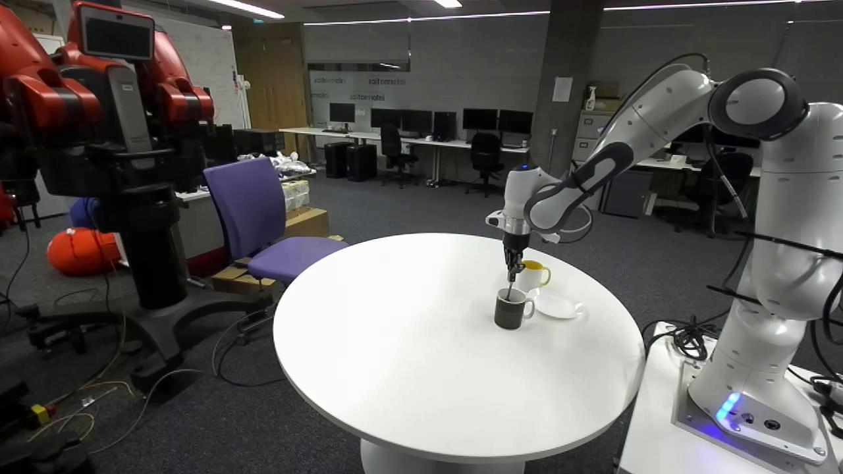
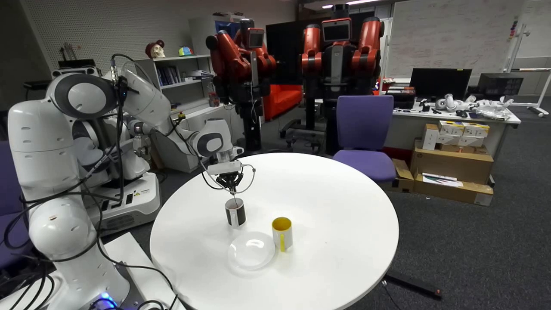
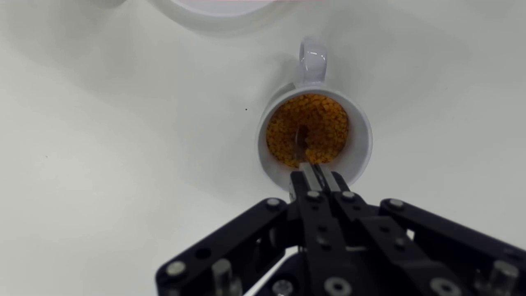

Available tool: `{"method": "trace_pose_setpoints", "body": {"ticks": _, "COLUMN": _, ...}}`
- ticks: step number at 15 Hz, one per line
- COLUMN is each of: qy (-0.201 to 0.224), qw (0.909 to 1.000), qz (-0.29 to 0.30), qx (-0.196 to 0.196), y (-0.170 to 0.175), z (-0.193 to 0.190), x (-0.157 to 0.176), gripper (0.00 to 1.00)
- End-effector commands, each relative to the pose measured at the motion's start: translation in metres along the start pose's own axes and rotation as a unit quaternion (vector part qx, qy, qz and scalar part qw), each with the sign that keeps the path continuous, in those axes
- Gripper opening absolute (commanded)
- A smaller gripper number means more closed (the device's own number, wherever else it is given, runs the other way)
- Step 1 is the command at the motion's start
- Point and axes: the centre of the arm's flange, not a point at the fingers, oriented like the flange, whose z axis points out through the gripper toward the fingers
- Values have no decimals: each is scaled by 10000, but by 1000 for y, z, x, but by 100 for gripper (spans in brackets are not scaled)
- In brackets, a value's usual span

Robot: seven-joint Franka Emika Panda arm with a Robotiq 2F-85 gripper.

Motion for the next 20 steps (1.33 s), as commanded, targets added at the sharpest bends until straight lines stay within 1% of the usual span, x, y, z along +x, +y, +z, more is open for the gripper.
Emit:
{"method": "trace_pose_setpoints", "body": {"ticks": 1, "qy": -2, "qw": 9999, "qz": -116, "qx": 93, "y": -8, "z": -7, "x": -3, "gripper": 1}}
{"method": "trace_pose_setpoints", "body": {"ticks": 4, "qy": 33, "qw": 9998, "qz": -187, "qx": 114, "y": -12, "z": -6, "x": 6, "gripper": 1}}
{"method": "trace_pose_setpoints", "body": {"ticks": 8, "qy": 53, "qw": 9998, "qz": -167, "qx": 49, "y": -7, "z": -6, "x": 14, "gripper": 1}}
{"method": "trace_pose_setpoints", "body": {"ticks": 15, "qy": -58, "qw": 9999, "qz": -118, "qx": -34, "y": -1, "z": -5, "x": -3, "gripper": 1}}
{"method": "trace_pose_setpoints", "body": {"ticks": 20, "qy": -90, "qw": 9998, "qz": -162, "qx": 87, "y": -10, "z": -5, "x": -12, "gripper": 1}}
